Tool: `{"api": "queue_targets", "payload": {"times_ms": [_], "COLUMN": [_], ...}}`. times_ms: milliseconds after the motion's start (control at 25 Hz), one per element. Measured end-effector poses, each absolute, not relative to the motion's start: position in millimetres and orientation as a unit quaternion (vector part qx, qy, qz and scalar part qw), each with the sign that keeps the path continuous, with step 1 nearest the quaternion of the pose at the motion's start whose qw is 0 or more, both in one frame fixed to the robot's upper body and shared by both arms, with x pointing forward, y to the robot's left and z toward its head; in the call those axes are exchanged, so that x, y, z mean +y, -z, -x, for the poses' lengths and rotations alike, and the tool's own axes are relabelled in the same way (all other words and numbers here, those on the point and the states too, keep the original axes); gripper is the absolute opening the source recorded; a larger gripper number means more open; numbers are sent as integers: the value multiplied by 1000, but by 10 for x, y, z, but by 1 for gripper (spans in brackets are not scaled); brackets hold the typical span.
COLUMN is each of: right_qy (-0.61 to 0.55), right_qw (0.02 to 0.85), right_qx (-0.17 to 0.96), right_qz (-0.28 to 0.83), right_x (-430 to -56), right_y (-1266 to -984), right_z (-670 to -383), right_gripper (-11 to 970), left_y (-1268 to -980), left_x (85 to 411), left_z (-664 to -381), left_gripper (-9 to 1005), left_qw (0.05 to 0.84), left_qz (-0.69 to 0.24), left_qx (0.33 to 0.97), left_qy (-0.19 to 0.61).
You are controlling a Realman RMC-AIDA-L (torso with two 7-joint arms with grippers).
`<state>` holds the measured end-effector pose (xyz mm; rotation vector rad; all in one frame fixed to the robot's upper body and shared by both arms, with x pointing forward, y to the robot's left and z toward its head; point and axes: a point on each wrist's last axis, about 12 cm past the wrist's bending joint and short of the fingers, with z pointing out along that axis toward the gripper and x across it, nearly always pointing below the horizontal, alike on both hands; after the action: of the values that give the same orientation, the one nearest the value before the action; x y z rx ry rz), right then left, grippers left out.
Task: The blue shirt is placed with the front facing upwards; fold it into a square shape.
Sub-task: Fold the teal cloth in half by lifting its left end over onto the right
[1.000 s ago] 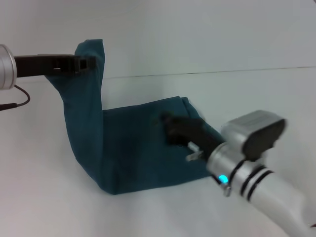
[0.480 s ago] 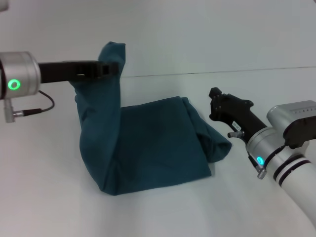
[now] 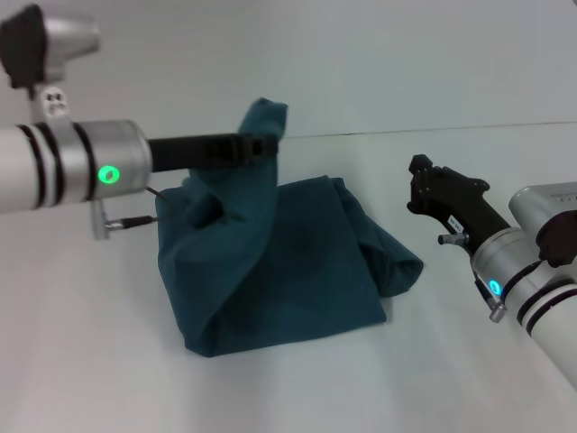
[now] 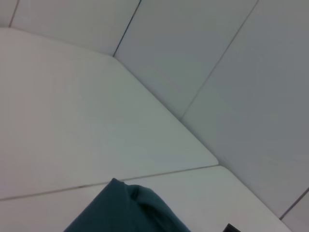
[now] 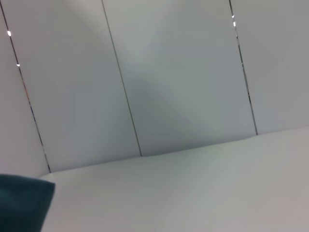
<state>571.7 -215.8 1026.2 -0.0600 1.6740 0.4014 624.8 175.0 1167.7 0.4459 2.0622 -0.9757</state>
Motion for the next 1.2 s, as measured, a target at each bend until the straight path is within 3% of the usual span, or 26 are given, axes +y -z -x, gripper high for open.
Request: {"api": "queue_targets", "payload": {"times_ms": [640,1200], "right_qy": [-162,-160], "right_qw": [643,644], "right_qx": [749,748], "right_qz": [-5,-11], "right_x": [-2367,-2396], "right_y": [-10195,-10198], "right_z": [-5698,-5701], "right_gripper": [0,0], "left_y": [-11189,-10870], "left_x": [1183,1036], "left_z": [-6241,-6123], "left_gripper": [48,78], "left_qw": [398,378], "left_qz": [-163,-178], "left_qx": [802,808], "left_qy": [415,415]}}
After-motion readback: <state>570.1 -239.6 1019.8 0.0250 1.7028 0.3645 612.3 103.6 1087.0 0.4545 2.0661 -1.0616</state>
